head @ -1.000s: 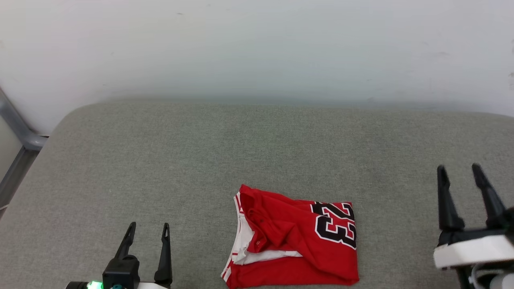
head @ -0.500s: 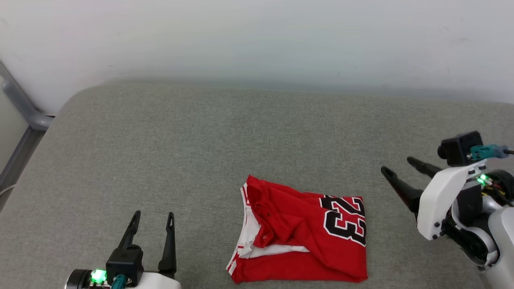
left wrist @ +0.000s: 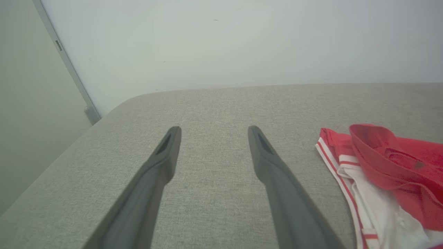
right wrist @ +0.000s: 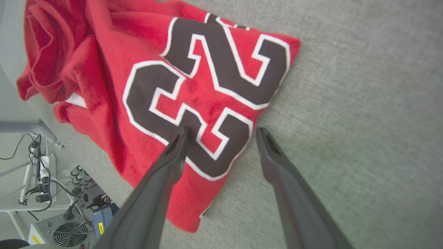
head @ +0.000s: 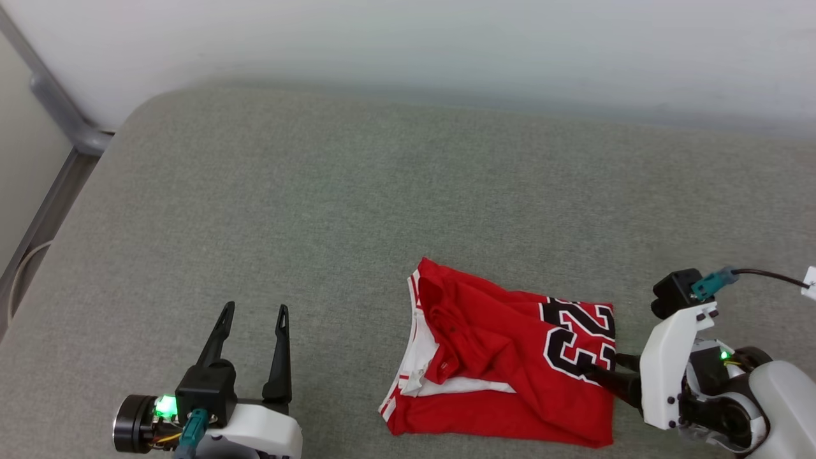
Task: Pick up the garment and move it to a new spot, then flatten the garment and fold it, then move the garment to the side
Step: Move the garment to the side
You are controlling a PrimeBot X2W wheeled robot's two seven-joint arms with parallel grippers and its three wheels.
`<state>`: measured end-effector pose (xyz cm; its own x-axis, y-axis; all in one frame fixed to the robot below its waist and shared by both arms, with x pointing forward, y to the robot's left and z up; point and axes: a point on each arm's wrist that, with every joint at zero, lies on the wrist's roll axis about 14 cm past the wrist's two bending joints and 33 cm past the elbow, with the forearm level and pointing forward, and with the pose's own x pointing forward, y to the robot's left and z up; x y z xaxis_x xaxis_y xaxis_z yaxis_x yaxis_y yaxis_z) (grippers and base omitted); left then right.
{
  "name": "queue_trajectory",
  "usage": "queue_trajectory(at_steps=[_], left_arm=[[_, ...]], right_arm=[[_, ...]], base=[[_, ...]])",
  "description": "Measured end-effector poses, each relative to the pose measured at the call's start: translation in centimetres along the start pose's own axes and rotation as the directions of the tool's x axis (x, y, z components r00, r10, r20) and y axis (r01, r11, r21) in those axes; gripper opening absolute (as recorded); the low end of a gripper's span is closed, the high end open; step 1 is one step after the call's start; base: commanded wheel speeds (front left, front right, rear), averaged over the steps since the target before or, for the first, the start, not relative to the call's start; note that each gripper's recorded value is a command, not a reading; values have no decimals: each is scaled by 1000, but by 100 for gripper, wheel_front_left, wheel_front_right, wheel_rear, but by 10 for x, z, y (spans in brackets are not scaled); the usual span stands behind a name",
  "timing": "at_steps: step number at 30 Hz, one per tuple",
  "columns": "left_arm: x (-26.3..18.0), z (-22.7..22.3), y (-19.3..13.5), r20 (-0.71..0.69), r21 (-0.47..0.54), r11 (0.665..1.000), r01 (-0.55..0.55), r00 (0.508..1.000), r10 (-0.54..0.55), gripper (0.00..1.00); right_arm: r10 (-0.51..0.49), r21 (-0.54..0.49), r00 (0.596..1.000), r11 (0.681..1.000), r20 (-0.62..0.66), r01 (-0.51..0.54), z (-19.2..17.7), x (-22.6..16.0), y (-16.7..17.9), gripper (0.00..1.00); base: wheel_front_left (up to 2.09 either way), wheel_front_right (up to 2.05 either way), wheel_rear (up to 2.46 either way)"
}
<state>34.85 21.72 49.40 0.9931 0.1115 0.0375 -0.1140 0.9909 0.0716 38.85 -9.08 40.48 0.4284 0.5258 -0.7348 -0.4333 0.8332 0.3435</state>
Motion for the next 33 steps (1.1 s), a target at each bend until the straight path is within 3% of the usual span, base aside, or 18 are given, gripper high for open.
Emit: queue_trajectory(at_steps=[8, 13, 14, 15, 22, 27, 33], left_arm=[[3, -9, 10, -30, 8, 999, -32, 999, 33, 100], [5, -9, 12, -33, 8, 999, -41, 999, 41, 100], [5, -10, 12, -33, 6, 999, -41, 999, 42, 100], [5, -10, 12, -33, 5, 999, -41, 999, 42, 100], [8, -7, 4, -23, -4, 1000, -20, 1000, 20, 100], [8, -9, -6, -25, -15, 1000, 8, 1000, -9, 100], [20, -6, -30, -8, -30, 996, 80, 997, -80, 100]], right_arm=[[36, 36, 996, 999, -81, -34, -25, 39, 8, 100], [50, 35, 997, 998, -67, -48, -28, 47, 13, 100], [52, 29, 997, 998, -52, -51, -26, 48, 14, 36], [53, 23, 998, 998, -34, -52, -24, 48, 15, 0], [56, -63, 994, 997, 90, -50, 2, 35, 20, 0], [-3, -170, 980, 985, 198, 37, 31, 4, 1, 0], [-119, -229, 958, 956, 261, 181, 41, -42, -38, 0]], base=[[0, 0, 0], [0, 0, 0], [0, 0, 0], [0, 0, 0], [0, 0, 0], [0, 0, 0], [0, 0, 0]])
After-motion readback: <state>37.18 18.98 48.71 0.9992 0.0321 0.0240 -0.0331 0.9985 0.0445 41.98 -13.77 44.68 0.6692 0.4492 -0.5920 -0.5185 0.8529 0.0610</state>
